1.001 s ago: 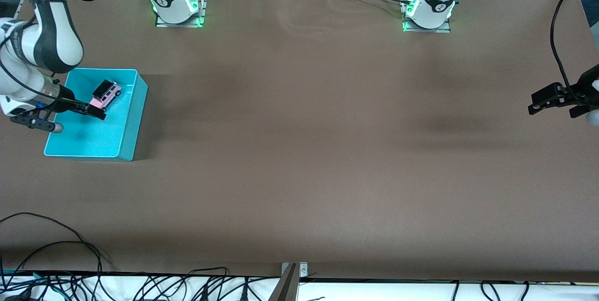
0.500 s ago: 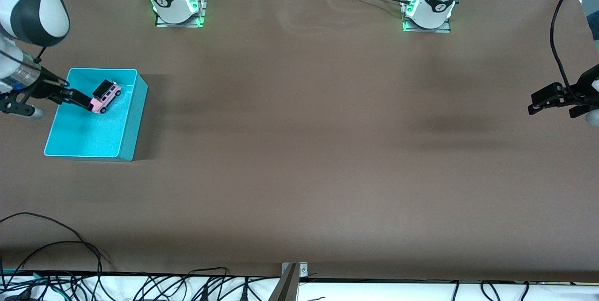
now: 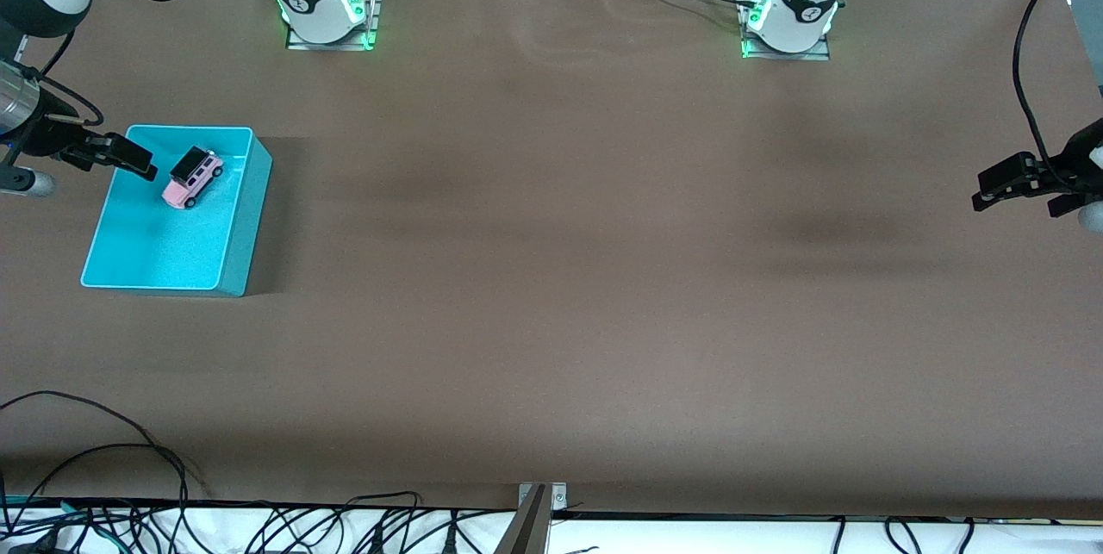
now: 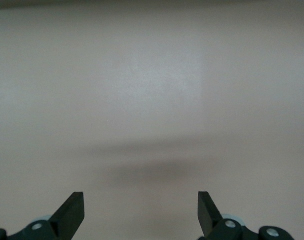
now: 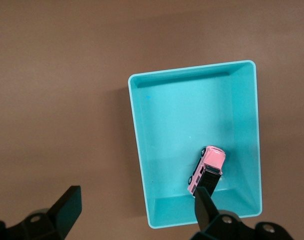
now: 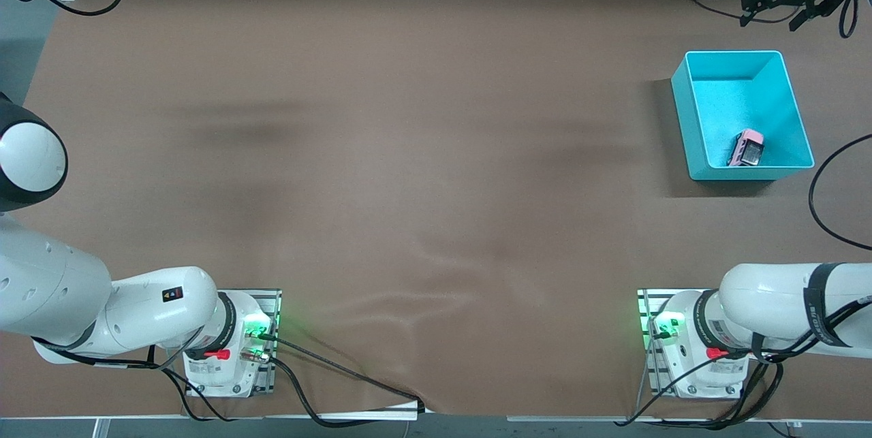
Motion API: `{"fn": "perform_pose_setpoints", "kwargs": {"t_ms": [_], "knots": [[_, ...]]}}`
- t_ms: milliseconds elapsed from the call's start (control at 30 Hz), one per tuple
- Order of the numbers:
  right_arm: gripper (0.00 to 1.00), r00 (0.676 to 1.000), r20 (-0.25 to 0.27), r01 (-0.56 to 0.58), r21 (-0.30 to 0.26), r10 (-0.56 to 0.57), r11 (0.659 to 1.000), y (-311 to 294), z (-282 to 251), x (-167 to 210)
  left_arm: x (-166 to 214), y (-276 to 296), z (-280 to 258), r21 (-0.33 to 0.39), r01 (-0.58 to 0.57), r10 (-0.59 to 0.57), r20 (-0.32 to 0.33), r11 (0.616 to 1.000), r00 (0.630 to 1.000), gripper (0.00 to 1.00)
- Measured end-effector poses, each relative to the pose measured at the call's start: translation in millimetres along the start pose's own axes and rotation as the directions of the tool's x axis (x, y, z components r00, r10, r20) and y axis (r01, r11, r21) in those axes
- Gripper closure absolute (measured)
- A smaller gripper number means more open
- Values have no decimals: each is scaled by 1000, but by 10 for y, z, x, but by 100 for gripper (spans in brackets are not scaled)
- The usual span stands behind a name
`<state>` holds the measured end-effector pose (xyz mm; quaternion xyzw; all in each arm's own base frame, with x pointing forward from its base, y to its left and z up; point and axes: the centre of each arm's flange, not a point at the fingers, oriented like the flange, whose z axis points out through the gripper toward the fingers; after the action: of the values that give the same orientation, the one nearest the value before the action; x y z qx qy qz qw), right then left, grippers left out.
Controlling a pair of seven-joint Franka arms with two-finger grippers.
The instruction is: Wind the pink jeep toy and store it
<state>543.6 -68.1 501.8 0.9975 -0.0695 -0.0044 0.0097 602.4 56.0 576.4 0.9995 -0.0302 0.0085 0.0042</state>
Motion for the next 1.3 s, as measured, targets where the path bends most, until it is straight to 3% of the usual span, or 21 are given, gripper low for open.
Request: {"fn": "perform_pose_setpoints", "kwargs": {"t_ms": [334, 801, 1301], "knots": [[0, 999, 43, 28, -2, -28, 1000, -152, -148, -29, 0, 0, 0, 0, 0, 0, 0, 1000, 1000, 0], [0, 991, 63, 123, -6, -122, 992, -667, -452, -180, 0, 0, 0, 0, 0, 0, 0, 1000, 1000, 0], [0, 984, 59, 166, -1, -166, 986, -501, -1157, -410, -1, 0, 7, 0, 0, 0, 1, 1000, 1000, 0]]}}
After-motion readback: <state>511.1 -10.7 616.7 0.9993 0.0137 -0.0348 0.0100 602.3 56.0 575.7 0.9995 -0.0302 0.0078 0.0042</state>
